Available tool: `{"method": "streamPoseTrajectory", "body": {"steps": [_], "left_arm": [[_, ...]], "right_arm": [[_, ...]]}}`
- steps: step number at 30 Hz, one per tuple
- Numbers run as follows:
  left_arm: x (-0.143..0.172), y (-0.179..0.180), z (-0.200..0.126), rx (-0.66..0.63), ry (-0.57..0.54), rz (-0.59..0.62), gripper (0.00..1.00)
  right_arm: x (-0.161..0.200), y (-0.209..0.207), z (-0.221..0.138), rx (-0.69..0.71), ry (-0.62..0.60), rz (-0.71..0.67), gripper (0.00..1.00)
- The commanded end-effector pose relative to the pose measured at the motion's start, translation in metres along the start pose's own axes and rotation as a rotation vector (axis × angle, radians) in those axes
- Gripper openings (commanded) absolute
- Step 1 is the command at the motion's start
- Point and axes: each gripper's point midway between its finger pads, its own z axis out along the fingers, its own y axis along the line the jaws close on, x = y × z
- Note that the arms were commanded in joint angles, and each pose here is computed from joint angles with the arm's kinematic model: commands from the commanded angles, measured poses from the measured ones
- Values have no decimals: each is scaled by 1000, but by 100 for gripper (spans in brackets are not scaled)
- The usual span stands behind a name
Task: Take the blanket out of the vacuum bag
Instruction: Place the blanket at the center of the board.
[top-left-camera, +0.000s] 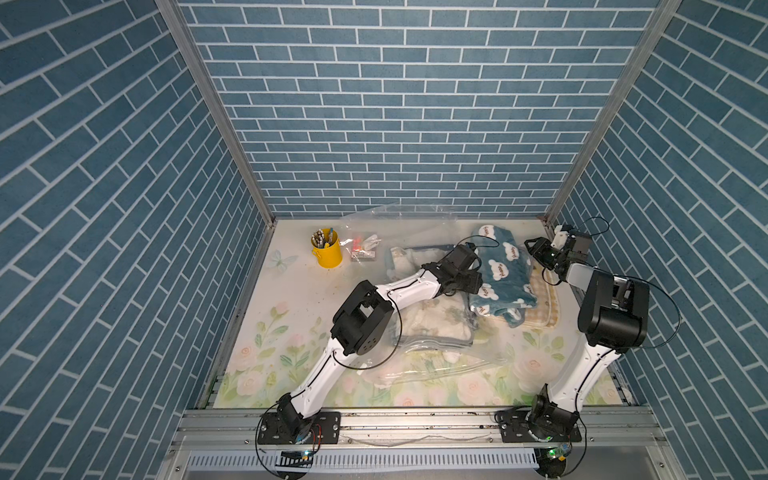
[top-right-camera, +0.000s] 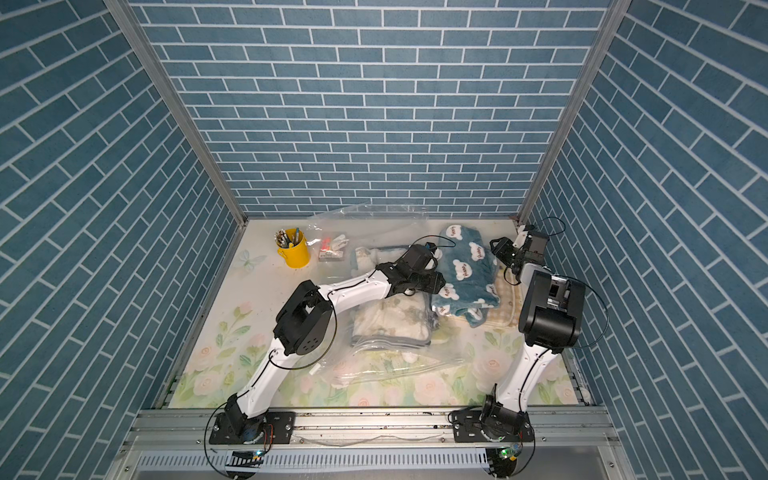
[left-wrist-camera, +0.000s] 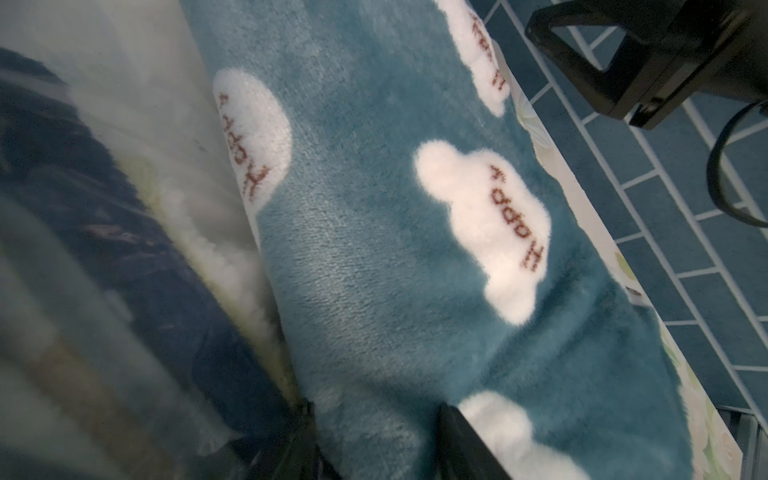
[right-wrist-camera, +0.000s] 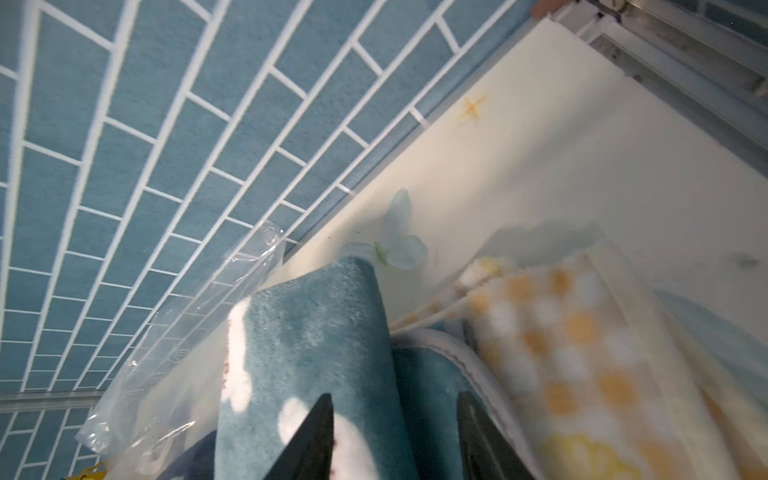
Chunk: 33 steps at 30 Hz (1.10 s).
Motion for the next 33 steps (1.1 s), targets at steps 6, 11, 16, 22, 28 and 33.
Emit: {"method": "streamPoseTrajectory", "body": {"steps": [6, 11, 16, 22, 28, 33], "left_arm": [[-2, 5, -8, -3, 7, 4, 51], [-1, 6, -9, -3, 9, 8, 52], [0, 8, -7, 1, 10, 0, 52], [-1, 10, -6, 7, 11, -9, 52], [-2, 11, -7, 7, 10, -10, 52], [-2, 11, -8, 10, 13, -12, 51]], "right_arm": [[31, -36, -4, 80, 55, 24, 49], [28, -38, -3, 84, 50, 24, 53], [30, -42, 0, 88, 65, 31, 54], [36, -20, 6, -51, 75, 39, 37], [35, -13, 4, -73, 70, 25, 24], [34, -21, 6, -31, 70, 12, 32]]}}
